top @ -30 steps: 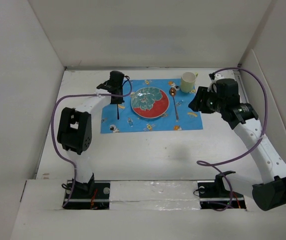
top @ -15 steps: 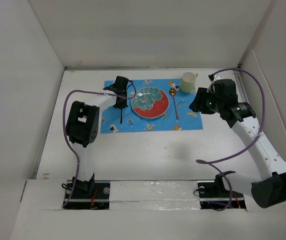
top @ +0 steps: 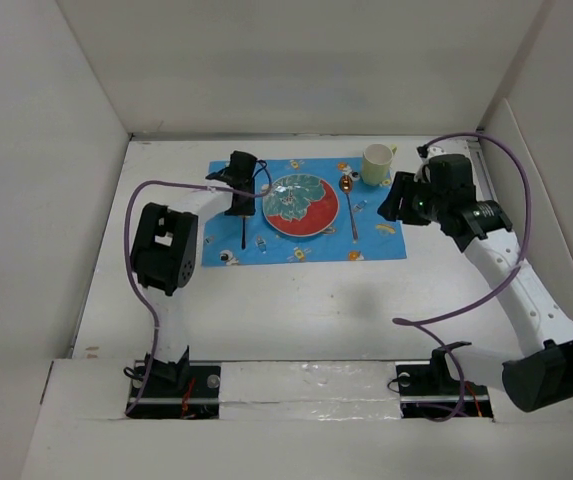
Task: Set the dinner table for one person
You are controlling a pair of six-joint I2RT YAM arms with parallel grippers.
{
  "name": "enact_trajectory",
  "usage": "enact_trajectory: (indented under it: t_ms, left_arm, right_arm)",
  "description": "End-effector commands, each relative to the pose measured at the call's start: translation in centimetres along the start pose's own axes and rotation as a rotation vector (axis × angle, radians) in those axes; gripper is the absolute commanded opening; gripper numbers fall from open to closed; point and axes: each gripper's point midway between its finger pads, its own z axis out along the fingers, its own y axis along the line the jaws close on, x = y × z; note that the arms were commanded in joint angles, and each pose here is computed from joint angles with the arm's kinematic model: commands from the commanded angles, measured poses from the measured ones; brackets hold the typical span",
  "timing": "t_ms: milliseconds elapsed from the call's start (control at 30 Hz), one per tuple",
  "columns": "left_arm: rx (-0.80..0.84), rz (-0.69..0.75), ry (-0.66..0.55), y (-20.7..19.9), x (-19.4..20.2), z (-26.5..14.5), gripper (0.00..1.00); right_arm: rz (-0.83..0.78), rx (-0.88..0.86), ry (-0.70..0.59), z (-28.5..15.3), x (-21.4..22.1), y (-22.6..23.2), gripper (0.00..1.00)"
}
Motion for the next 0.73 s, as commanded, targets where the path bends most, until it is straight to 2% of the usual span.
enact_trajectory:
  t_ms: [0, 67, 100, 133, 167, 200, 233, 267, 300, 333, 367, 400, 433, 467, 500, 600, 700]
  left_arm:
    - [0.035, -0.075, -0.195, -0.1, -6.5, -7.0, 0.30]
    - [0.058, -0.094, -0.227, -0.1, -7.3, -8.8, 0.31]
    - [0.110, -0.127, -0.295, -0.3, -8.9, -12.7, 0.32]
    - [0.110, -0.127, -0.296, -0.3, -8.9, -12.7, 0.32]
    - [0.130, -0.142, -0.323, -0.4, -9.5, -14.2, 0.35]
    - [0.186, -0.157, -0.375, -0.7, -10.5, -17.2, 0.36]
    - [0.216, -0.167, -0.407, -0.9, -11.1, -19.1, 0.38]
    - [0.262, -0.206, -0.472, -0.4, -12.2, -22.7, 0.43]
    - [0.284, -0.227, -0.499, -0.1, -12.6, -24.3, 0.43]
    - [0.303, -0.252, -0.536, 0.4, -13.0, -26.3, 0.46]
    - [0.318, -0.277, -0.567, 1.0, -13.3, -27.9, 0.53]
    - [0.336, -0.329, -0.637, 2.1, -13.5, -31.3, 0.57]
    - [0.335, -0.351, -0.671, 2.7, -13.3, -32.7, 0.61]
    - [0.328, -0.372, -0.705, 3.3, -13.2, -33.9, 0.70]
    - [0.319, -0.406, -0.780, 4.7, -12.8, -36.8, 0.73]
    - [0.310, -0.458, -0.846, 6.3, -11.2, -39.0, 0.77]
    - [0.318, -0.474, -0.799, 5.9, -9.9, -37.4, 0.83]
  right_arm:
    - [-0.014, -0.035, -0.069, -1.3, -2.8, 1.3, 0.57]
    - [-0.017, -0.052, -0.078, -1.8, -3.2, 1.8, 0.55]
    - [-0.026, -0.079, -0.118, -2.9, -4.6, 2.6, 0.21]
    - [-0.027, -0.081, -0.124, -3.1, -4.7, 2.7, 0.21]
    - [-0.030, -0.093, -0.155, -3.9, -5.5, 3.1, 0.07]
    - [-0.026, -0.110, -0.204, -5.2, -6.9, 3.8, 0.00]
    - [-0.029, -0.122, -0.246, -6.1, -7.8, 4.2, 0.00]
    - [-0.025, -0.151, -0.375, -9.5, -10.3, 5.1, 0.00]
    - [-0.013, -0.154, -0.376, -9.5, -10.3, 5.2, 0.00]
    - [0.000, -0.140, -0.443, -11.2, -11.5, 5.2, 0.00]
    - [0.010, -0.142, -0.519, -13.4, -12.5, 5.3, 0.02]
    - [0.037, -0.129, -0.557, -14.6, -13.2, 5.2, 0.10]
    - [0.075, -0.064, -0.619, -16.0, -14.2, 4.1, 0.15]
    - [0.097, -0.040, -0.631, -16.6, -14.2, 3.6, 0.20]
    - [0.107, -0.033, -0.657, -17.5, -14.2, 3.4, 0.31]
    - [0.114, -0.009, -0.656, -16.8, -13.5, 2.6, 0.51]
    - [0.110, -0.018, -0.575, -14.5, -11.8, 2.5, 0.60]
